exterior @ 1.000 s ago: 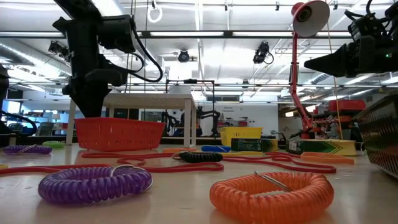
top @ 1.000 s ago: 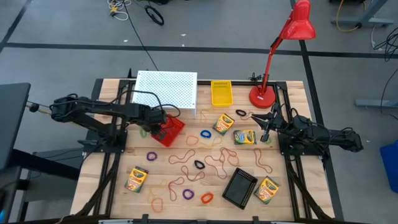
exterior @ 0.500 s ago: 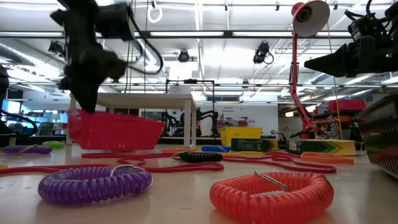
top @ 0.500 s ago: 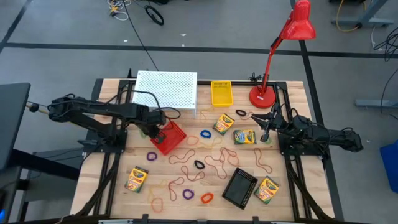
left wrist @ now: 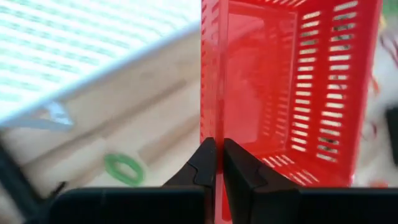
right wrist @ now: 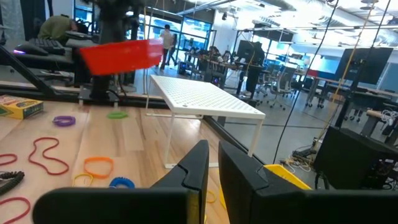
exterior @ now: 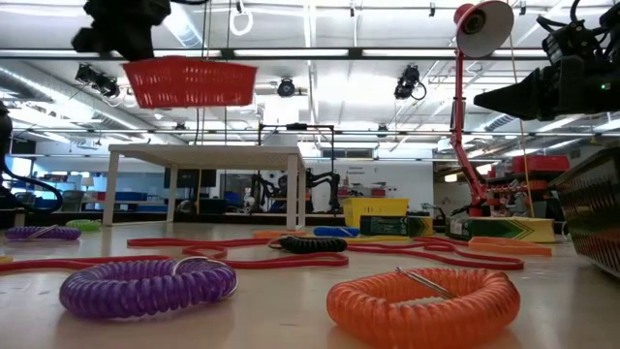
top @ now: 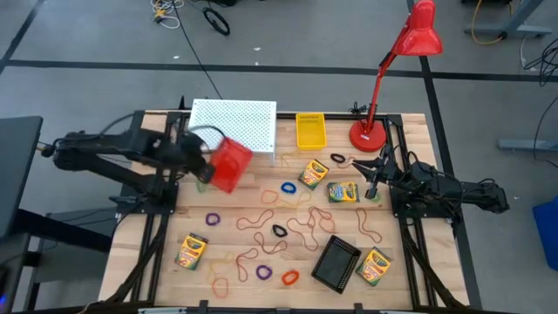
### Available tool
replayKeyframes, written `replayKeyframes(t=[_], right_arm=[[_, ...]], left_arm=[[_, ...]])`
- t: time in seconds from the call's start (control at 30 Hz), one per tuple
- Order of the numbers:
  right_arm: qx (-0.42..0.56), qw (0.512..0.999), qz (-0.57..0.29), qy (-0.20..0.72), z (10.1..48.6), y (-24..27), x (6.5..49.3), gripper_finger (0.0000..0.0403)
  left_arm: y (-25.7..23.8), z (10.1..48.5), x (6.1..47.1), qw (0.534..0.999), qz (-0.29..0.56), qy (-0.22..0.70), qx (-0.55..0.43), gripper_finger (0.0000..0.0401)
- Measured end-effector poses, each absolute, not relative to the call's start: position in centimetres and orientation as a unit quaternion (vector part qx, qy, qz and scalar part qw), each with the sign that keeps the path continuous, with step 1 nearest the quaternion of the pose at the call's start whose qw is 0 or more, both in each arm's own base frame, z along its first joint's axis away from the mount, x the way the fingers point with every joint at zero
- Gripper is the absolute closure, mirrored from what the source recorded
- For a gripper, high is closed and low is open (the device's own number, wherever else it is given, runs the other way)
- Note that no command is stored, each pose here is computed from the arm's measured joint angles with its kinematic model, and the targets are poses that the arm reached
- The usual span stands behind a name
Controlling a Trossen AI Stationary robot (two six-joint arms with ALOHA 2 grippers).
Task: Pick & Place Office Desk Supplies
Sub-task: Put the red bin on the shelf
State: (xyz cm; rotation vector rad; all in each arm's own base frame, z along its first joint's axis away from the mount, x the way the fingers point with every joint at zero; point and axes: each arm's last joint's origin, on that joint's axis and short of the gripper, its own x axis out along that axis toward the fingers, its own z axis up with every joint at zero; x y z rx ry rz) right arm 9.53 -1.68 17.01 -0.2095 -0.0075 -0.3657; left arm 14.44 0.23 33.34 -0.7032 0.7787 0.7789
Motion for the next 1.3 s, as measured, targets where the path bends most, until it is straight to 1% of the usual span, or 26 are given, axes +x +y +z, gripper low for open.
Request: replayKeyframes(t=[0.13,0.27,0.33,0.53,0.73,0.9,1.2,1.3], right_arm=[[-0.104,0.978,-0.181,-0.004,17.0,-1.7,9.5,0.0355],[-0.104,0.978,-0.181,-0.004,17.0,-1.7,9.5,0.0355],[-0.104,0.978,-0.181,-0.004,17.0,-1.7,9.5,0.0355],[-0.104,0.978,-0.181,-0.004,17.0,-1.7,9.5,0.0355],[-0.104,0.978,-0.182,-0.004,17.0,-1.7,9.5,0.0355],[-0.104,0.978,-0.182,-0.004,17.0,-1.7,9.5,0.0355],[-0.104,0.978,-0.182,-0.004,17.0,-1.7,9.5,0.0355],[-0.104,0.978,-0.181,-0.003,17.0,-1.7,9.5,0.0355]], left_arm=[[2.2,34.9,12.8,0.782,0.416,0.326,-0.331,0.0384],[4.8,35.2,11.9,0.756,0.469,0.316,-0.328,0.0384],[6.2,35.2,11.6,0.747,0.481,0.320,-0.329,0.0384],[9.9,35.6,10.1,0.744,0.487,0.297,-0.348,0.0384],[11.9,35.2,8.6,0.720,0.499,0.301,-0.377,0.0383],[13.0,34.7,8.5,0.716,0.483,0.316,-0.393,0.0383],[13.6,32.5,8.7,0.684,0.500,0.345,-0.404,0.0383],[13.7,32.3,8.7,0.681,0.503,0.342,-0.409,0.0382]])
